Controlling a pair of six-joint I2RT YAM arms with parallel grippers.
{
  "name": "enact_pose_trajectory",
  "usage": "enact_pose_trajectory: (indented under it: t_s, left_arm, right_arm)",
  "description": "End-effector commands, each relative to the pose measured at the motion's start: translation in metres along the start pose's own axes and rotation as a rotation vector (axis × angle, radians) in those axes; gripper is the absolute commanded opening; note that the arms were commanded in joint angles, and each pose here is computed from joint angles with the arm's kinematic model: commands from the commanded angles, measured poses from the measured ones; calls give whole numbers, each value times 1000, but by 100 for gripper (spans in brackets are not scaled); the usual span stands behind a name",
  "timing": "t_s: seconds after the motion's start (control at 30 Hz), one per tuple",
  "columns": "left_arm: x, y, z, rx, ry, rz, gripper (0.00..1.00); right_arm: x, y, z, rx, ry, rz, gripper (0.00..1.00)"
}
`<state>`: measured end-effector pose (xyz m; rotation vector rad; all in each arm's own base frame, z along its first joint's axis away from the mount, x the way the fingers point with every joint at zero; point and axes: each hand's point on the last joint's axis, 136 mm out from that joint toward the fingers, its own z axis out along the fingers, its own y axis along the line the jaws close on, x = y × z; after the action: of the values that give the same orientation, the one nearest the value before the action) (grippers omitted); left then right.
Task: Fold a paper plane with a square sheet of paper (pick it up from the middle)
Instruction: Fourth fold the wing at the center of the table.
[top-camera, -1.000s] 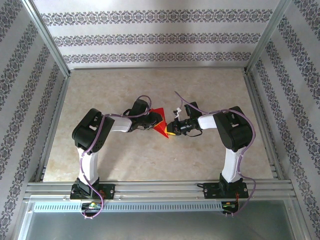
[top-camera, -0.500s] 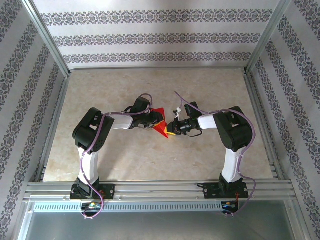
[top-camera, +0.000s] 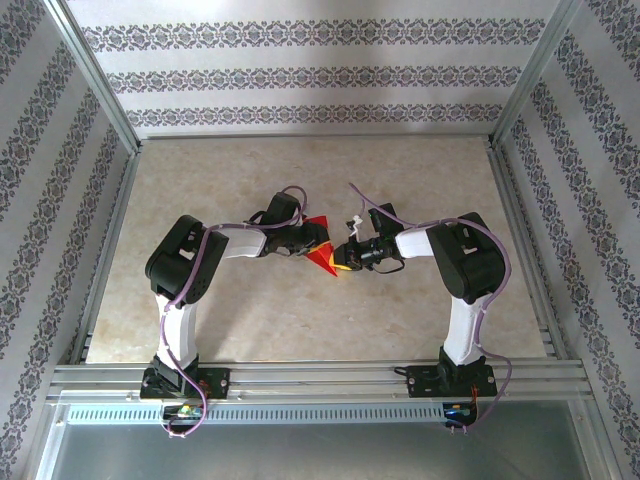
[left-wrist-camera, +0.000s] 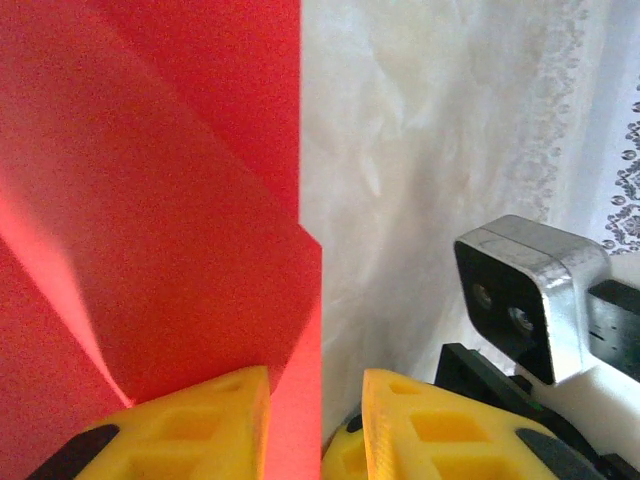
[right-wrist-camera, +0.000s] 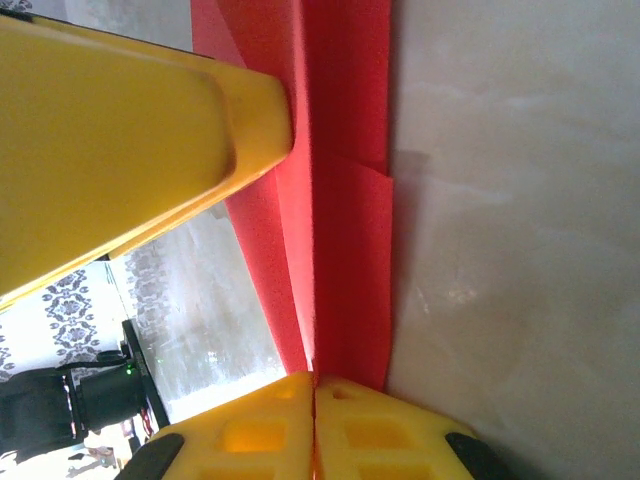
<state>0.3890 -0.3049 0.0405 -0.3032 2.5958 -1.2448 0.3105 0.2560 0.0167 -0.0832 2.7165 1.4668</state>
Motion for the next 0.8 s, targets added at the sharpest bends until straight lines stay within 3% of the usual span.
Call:
enact_pose_trajectory:
  t_s: [0.0,0.47,0.77]
  left_arm:
    - [-2,-7,2,18,17,35,31]
    - [-10,-4,-13,-47,-50,75,31]
    - [-8,5,0,-48,-18,45,30]
  right_arm:
    - [25,-75,4,255,26,117,11]
    - [25,-79,2,279,17,112,5]
    - [25,-79,2,288,16,87,6]
